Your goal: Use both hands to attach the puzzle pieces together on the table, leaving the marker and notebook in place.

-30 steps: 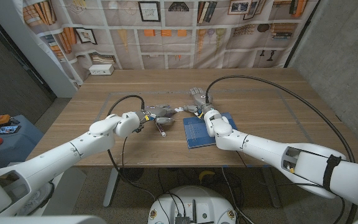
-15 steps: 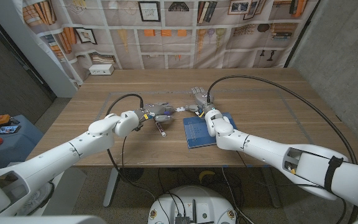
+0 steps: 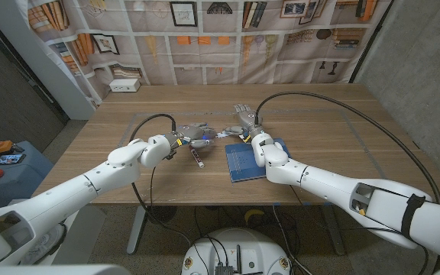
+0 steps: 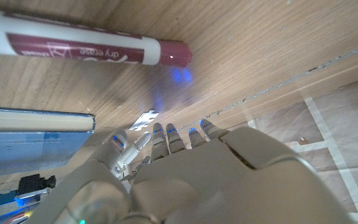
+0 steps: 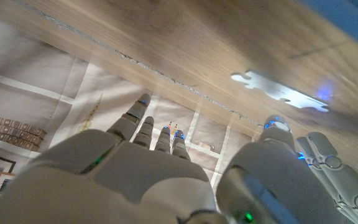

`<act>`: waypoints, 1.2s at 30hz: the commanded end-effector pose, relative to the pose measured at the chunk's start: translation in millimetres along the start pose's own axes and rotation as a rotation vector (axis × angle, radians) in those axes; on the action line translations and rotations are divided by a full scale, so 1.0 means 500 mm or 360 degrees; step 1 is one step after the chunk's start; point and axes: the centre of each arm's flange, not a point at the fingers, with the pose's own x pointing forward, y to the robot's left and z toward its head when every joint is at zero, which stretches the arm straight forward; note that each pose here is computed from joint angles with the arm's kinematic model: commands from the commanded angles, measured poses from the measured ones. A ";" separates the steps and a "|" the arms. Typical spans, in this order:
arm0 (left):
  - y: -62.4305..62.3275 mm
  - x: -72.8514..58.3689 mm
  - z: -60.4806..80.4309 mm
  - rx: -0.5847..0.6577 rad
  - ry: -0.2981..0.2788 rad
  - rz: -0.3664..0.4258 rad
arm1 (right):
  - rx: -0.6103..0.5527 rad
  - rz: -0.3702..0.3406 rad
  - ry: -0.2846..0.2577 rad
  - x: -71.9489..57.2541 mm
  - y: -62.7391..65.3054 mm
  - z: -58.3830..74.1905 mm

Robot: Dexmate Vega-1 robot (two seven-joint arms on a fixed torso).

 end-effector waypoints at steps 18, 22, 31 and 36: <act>0.026 -0.039 -0.039 -0.0168 0.0108 0.0202 | 0.0289 -0.0060 0.0011 -0.022 -0.058 -0.029; 0.028 -0.043 -0.050 -0.0214 0.0126 0.0236 | 0.0320 -0.0070 0.0035 -0.026 -0.065 -0.034; 0.026 -0.048 -0.075 -0.0364 0.0144 0.0338 | 0.0416 -0.0080 0.0034 -0.030 -0.084 -0.053; 0.023 -0.047 -0.086 -0.0410 0.0160 0.0363 | 0.0449 -0.0086 0.0052 -0.032 -0.088 -0.063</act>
